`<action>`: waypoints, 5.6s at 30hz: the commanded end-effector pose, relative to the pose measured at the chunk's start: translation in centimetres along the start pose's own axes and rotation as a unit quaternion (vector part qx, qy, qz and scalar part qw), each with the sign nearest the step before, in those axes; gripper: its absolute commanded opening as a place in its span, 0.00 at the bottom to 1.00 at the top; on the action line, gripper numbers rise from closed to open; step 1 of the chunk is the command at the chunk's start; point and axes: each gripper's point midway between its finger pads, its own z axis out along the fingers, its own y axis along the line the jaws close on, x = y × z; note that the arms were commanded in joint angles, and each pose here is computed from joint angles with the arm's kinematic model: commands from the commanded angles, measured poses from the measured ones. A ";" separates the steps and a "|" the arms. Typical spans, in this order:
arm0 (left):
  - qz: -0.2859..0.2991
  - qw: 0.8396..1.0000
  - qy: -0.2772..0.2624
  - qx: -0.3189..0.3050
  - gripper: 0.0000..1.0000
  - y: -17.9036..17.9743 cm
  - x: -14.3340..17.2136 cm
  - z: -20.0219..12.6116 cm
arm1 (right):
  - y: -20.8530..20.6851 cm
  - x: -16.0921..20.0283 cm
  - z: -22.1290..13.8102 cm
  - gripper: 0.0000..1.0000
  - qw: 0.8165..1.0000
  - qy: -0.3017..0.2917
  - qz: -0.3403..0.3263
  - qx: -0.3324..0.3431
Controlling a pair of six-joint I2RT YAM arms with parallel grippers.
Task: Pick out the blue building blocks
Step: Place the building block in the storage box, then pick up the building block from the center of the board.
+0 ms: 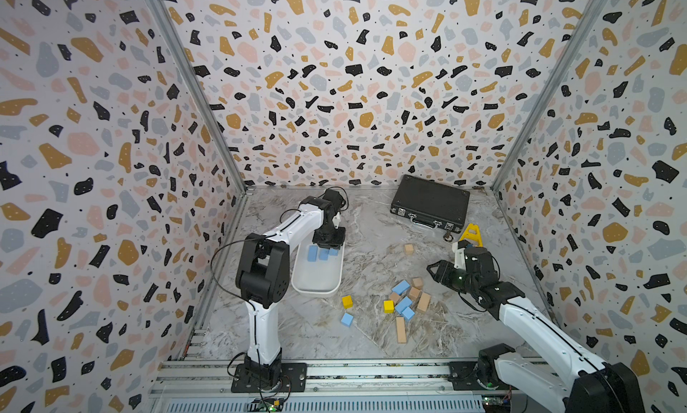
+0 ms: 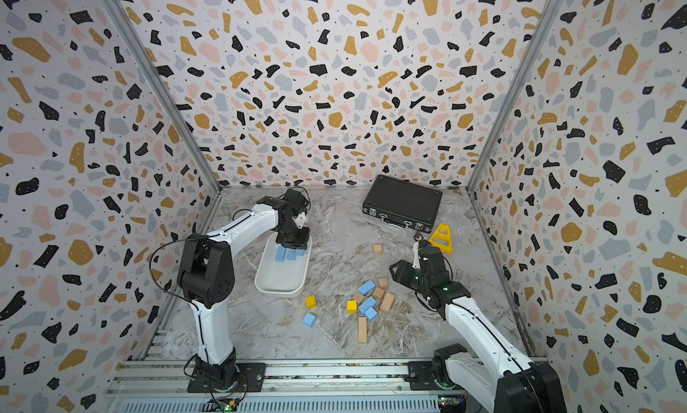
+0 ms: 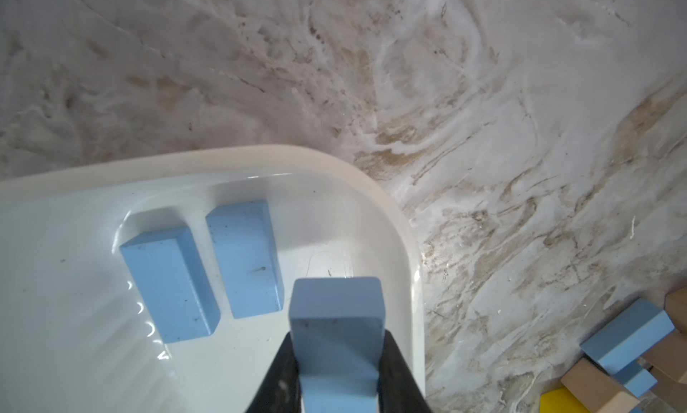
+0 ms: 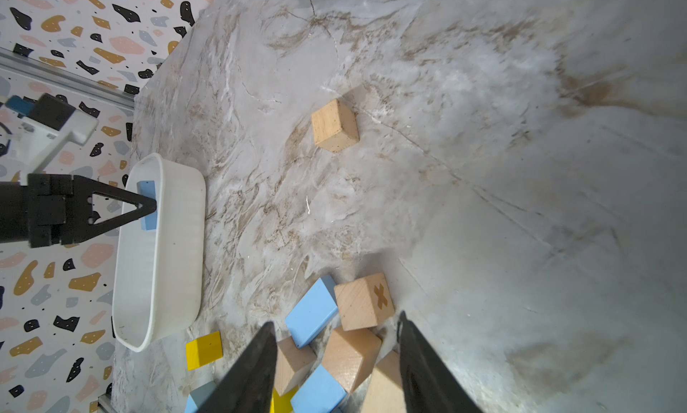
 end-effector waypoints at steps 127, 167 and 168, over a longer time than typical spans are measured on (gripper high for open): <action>0.827 0.556 0.013 0.080 0.52 -8.0 21.7 -0.3 | 11.5 0.6 -5.7 0.50 0.913 0.001 -0.320 -0.253; 0.803 0.584 0.090 0.077 0.35 -7.5 23.8 3.4 | 11.0 1.0 -4.2 0.50 0.914 0.008 -0.312 -0.259; 0.802 0.585 0.091 0.077 0.32 -7.5 23.8 3.4 | 11.0 1.0 -4.2 0.50 0.914 0.008 -0.312 -0.259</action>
